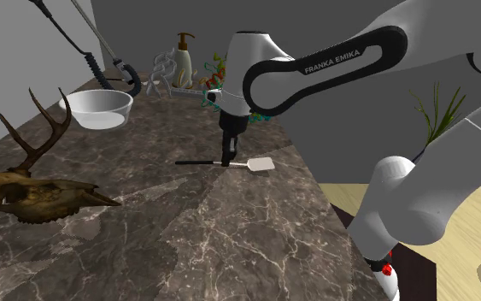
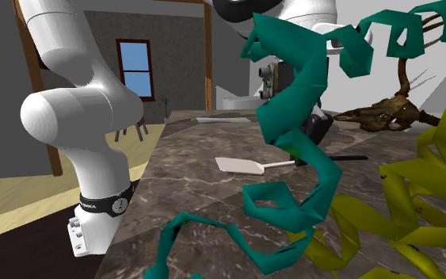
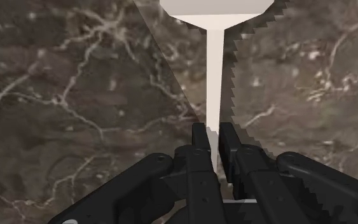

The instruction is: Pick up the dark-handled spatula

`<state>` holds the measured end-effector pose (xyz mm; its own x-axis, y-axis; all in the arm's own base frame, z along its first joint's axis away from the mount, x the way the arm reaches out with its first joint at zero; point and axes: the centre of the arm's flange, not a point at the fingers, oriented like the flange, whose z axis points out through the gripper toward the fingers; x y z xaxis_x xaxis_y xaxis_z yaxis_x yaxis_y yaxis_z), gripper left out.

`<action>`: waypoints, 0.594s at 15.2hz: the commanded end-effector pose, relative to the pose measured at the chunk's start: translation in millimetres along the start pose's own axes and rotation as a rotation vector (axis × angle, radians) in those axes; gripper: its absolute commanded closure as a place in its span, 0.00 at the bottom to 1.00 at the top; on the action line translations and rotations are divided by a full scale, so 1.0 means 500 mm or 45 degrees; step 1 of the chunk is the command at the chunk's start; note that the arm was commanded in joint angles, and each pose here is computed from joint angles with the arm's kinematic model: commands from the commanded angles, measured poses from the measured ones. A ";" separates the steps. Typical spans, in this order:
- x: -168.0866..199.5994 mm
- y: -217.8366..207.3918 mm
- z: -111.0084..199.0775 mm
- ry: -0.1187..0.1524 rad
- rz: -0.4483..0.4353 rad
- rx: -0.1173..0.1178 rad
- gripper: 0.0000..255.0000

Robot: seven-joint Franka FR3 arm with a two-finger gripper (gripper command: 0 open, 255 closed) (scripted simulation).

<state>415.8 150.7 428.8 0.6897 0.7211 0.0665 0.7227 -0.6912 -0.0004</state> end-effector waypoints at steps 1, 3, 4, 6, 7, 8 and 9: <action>0.000 0.000 0.000 0.000 0.000 0.000 1.00; 0.001 0.000 -0.011 0.000 0.000 0.000 1.00; 0.002 0.000 -0.021 0.000 0.000 0.000 1.00; 0.004 0.000 -0.042 0.000 0.000 0.000 1.00; 0.004 0.000 -0.053 0.000 0.000 0.000 1.00; 0.005 0.000 -0.063 0.000 0.000 0.000 1.00; 0.006 0.000 -0.074 0.000 0.000 0.000 1.00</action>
<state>416.2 151.5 459.4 0.6896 0.7212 0.0667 0.7228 -0.6911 -0.0003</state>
